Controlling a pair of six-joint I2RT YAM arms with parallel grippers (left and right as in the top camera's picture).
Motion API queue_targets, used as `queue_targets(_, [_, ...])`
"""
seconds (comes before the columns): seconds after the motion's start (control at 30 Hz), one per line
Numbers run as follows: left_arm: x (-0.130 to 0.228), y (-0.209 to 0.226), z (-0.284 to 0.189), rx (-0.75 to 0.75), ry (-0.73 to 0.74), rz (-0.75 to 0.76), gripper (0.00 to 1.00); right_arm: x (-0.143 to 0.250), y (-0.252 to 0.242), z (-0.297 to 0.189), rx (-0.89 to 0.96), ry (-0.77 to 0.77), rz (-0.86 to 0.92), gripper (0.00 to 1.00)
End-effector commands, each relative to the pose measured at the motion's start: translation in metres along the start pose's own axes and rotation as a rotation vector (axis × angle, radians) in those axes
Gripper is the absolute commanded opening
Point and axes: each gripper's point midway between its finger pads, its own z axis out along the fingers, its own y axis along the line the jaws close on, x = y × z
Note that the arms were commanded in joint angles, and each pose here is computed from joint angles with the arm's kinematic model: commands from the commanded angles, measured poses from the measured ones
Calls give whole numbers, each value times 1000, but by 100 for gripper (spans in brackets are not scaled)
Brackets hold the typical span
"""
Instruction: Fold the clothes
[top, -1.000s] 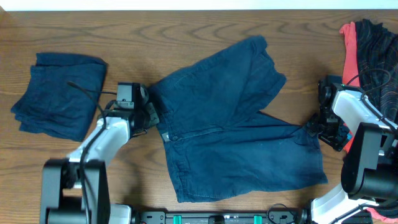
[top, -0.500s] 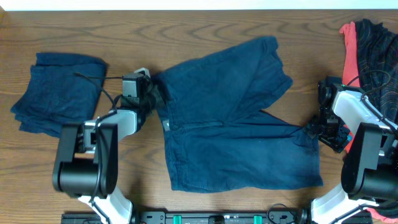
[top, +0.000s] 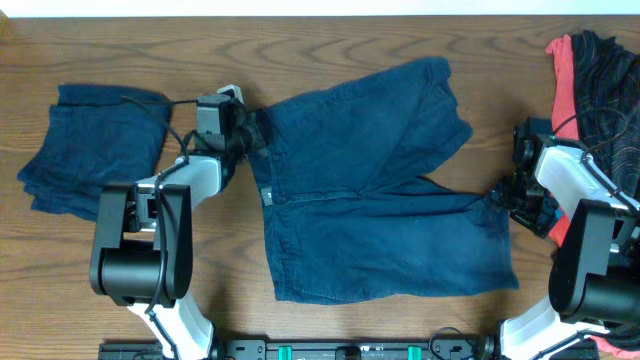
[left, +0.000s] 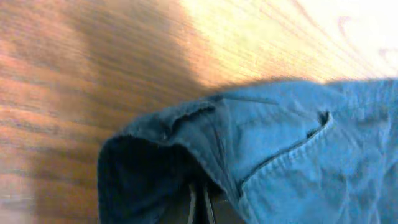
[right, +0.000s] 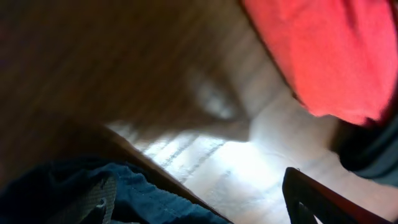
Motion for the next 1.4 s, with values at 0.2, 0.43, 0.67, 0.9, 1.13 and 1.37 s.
queue_targets(0.2, [-14,-26,-79,-28,15,175,17,-17,13,-33,-133,-106,-111,88])
queue_targets(0.43, [-12,-50,-145,-17,-4,173,31,-8,-8,-73,-169,-153,-88,95])
queue_targets(0.67, [31,-83,-124,82,142,220,31,25,37,-90,-435,-72,-365,88])
queue_targets(0.9, [96,-90,-69,77,338,279,30,60,60,-95,-509,-31,-606,86])
queue_targets(1.13, [131,-78,-19,64,411,297,30,80,77,-100,-512,-34,-702,87])
queue_targets(1.37, [116,-70,21,45,286,326,30,85,82,-102,-516,-35,-700,89])
